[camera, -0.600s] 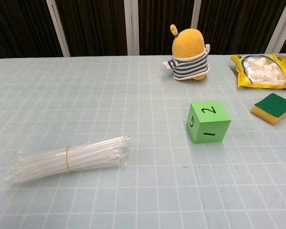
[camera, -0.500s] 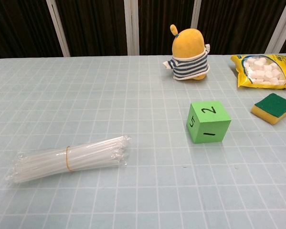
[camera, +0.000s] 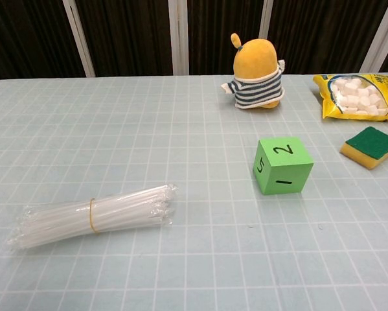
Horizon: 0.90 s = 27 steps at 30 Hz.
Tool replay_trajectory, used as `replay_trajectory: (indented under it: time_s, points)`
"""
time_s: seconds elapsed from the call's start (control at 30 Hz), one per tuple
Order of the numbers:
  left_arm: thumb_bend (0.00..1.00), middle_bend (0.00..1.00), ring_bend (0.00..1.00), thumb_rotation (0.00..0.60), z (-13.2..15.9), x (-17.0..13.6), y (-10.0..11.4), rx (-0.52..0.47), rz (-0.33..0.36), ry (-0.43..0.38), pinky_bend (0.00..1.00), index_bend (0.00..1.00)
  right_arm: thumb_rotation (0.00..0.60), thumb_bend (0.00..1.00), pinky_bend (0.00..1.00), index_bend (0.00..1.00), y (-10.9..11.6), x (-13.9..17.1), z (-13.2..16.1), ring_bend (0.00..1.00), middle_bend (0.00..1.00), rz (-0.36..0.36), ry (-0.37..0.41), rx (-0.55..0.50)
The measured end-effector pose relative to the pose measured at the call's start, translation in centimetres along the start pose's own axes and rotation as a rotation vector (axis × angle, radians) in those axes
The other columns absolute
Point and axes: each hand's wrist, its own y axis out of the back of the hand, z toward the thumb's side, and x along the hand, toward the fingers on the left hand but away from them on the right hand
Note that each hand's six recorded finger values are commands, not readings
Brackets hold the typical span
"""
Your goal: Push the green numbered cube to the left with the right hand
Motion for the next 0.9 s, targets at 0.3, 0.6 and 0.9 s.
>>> replay_trajectory:
  time_s: [0.3, 0.6, 0.9]
  points:
    - [0.34, 0.0, 0.0, 0.6, 0.0, -0.4, 0.2, 0.006, 0.008, 0.004, 0.0, 0.04, 0.6, 0.25, 0.0, 0.0, 0.5, -0.8, 0.5, 0.02, 0.01, 0.01, 0.026, -0.05]
    - [0.34, 0.0, 0.0, 0.6, 0.1, -0.3, 0.0, 0.009, 0.005, 0.003, 0.0, 0.04, 0.6, 0.3, 0.46, 0.02, 3.0, -5.1, 3.1, 0.47, 0.37, 0.008, 0.076, -0.076]
    - [0.34, 0.0, 0.0, 0.6, -0.2, -0.1, 0.1, 0.004, 0.004, 0.024, 0.0, 0.04, 0.6, 0.66, 0.72, 0.1, 2.8, -11.0, 8.0, 0.85, 0.8, 0.133, 0.118, -0.083]
